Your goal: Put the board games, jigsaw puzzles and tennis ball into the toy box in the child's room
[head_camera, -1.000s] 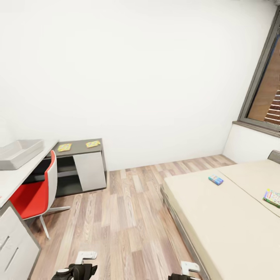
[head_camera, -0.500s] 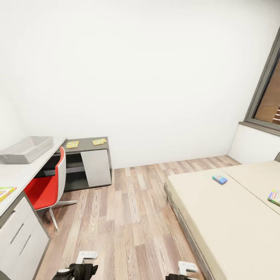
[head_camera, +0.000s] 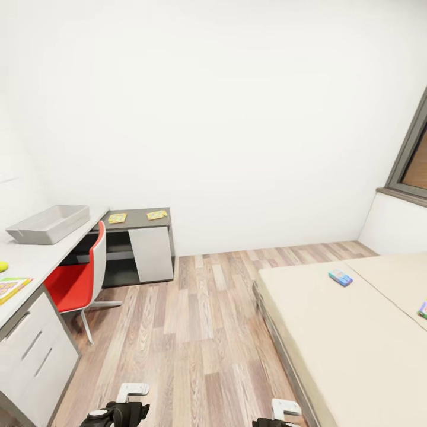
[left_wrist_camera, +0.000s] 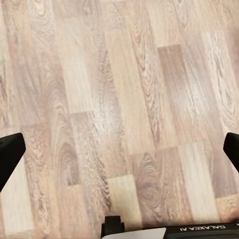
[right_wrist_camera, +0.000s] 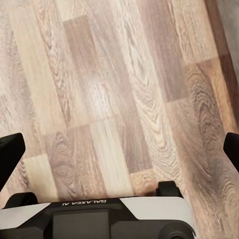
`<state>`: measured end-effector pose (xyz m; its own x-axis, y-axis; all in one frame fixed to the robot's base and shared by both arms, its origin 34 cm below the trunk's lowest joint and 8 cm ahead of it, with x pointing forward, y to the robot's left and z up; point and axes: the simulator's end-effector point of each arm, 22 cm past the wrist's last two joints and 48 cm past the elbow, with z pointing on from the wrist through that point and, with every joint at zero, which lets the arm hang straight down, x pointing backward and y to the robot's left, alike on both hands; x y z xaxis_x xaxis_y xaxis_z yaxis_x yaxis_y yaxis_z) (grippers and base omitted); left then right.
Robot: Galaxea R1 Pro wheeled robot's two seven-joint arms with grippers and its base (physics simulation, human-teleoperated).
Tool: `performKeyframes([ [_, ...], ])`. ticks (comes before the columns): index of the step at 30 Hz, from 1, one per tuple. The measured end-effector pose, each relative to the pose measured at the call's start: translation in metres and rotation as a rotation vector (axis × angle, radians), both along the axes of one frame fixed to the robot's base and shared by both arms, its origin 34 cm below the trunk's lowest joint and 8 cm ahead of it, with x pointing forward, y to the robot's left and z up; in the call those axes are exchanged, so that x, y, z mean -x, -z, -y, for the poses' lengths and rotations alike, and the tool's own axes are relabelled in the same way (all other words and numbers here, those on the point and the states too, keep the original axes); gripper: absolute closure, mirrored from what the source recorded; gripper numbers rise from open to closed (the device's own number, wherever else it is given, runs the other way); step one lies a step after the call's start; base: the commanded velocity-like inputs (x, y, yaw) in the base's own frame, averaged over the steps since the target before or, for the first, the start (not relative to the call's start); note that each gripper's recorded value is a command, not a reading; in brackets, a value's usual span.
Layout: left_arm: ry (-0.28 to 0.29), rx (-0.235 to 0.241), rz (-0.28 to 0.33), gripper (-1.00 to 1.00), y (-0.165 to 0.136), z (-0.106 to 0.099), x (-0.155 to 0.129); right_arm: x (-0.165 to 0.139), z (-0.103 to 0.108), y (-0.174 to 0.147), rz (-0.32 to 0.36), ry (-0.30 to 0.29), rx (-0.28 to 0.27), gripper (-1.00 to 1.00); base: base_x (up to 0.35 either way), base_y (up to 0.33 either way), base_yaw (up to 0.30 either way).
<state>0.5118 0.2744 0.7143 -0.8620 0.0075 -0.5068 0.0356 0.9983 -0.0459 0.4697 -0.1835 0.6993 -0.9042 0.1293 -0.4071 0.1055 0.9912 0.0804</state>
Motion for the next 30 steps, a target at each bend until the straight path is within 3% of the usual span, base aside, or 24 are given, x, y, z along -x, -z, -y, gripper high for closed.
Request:
performKeyframes([
  [11, 0.001, 0.000, -0.003, -1.00, 0.0014, 0.0007, 0.0010, 0.0010, -0.0023, 0.0010, -0.003, -0.001, -0.002, -1.00, 0.000, -0.176, 0.100],
  [30, 0.001, 0.000, -0.008, -1.00, 0.0031, 0.0007, 0.0022, 0.0031, -0.0044, 0.0027, -0.008, -0.002, -0.004, -1.00, -0.063, -0.015, 0.081],
])
